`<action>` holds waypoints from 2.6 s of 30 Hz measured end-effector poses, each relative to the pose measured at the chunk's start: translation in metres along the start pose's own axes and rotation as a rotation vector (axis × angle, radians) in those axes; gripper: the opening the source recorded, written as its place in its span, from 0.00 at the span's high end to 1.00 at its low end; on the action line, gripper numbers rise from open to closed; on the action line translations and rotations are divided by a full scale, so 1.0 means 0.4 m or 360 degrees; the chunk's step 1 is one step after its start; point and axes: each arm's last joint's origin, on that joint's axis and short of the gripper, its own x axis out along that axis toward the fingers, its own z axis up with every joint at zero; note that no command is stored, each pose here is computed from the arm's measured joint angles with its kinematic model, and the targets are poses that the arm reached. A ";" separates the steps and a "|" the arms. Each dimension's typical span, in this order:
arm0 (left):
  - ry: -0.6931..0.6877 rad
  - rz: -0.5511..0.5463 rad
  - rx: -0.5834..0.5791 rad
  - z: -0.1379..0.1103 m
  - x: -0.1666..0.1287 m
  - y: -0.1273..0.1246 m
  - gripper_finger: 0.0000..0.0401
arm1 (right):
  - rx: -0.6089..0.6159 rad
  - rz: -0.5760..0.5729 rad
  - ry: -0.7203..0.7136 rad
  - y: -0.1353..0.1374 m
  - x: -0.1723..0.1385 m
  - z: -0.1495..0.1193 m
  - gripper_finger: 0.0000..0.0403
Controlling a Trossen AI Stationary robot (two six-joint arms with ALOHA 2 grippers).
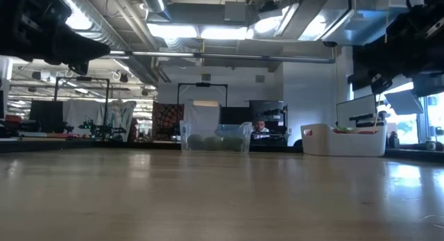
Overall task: Sort produce into baskets
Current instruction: Return to Home Position
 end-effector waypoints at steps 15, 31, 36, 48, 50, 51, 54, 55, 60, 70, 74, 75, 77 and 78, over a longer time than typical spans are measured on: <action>-0.0074 -0.0322 -0.0020 -0.014 0.007 -0.016 0.96 | -0.0001 -0.0002 0.0006 0.000 0.000 -0.001 0.98; -0.0040 -0.0311 -0.0005 -0.018 0.011 -0.013 0.96 | -0.0002 0.0002 -0.0009 0.000 0.000 0.001 0.98; -0.0041 -0.0311 -0.0006 -0.018 0.011 -0.013 0.96 | -0.0002 0.0002 -0.0016 0.001 0.000 0.002 0.98; -0.0041 -0.0310 -0.0008 -0.018 0.011 -0.013 0.96 | -0.0002 0.0006 -0.0031 0.001 0.000 0.005 0.98; -0.0041 -0.0310 -0.0008 -0.018 0.011 -0.013 0.96 | -0.0002 0.0006 -0.0031 0.001 0.000 0.005 0.98; -0.0041 -0.0310 -0.0008 -0.018 0.011 -0.013 0.96 | -0.0002 0.0006 -0.0031 0.001 0.000 0.005 0.98; -0.0041 -0.0310 -0.0008 -0.018 0.011 -0.013 0.96 | -0.0002 0.0007 -0.0032 0.001 0.000 0.005 0.98; -0.0041 -0.0310 -0.0008 -0.018 0.011 -0.013 0.96 | -0.0002 0.0007 -0.0032 0.001 0.000 0.005 0.98; -0.0041 -0.0309 -0.0008 -0.018 0.011 -0.013 0.96 | -0.0002 0.0007 -0.0034 0.001 0.000 0.005 0.98; -0.0041 -0.0309 -0.0008 -0.018 0.011 -0.013 0.96 | -0.0002 0.0008 -0.0035 0.001 0.000 0.005 0.98; -0.0042 -0.0309 -0.0008 -0.018 0.011 -0.013 0.96 | -0.0002 0.0007 -0.0035 0.001 0.000 0.005 0.98; -0.0042 -0.0309 -0.0008 -0.018 0.011 -0.013 0.96 | -0.0002 0.0008 -0.0035 0.001 0.000 0.005 0.98; -0.0042 -0.0309 -0.0008 -0.017 0.011 -0.013 0.96 | -0.0002 0.0008 -0.0035 0.001 0.000 0.005 0.98; -0.0042 -0.0310 -0.0008 -0.017 0.011 -0.013 0.96 | -0.0002 0.0009 -0.0035 0.001 0.000 0.005 0.98</action>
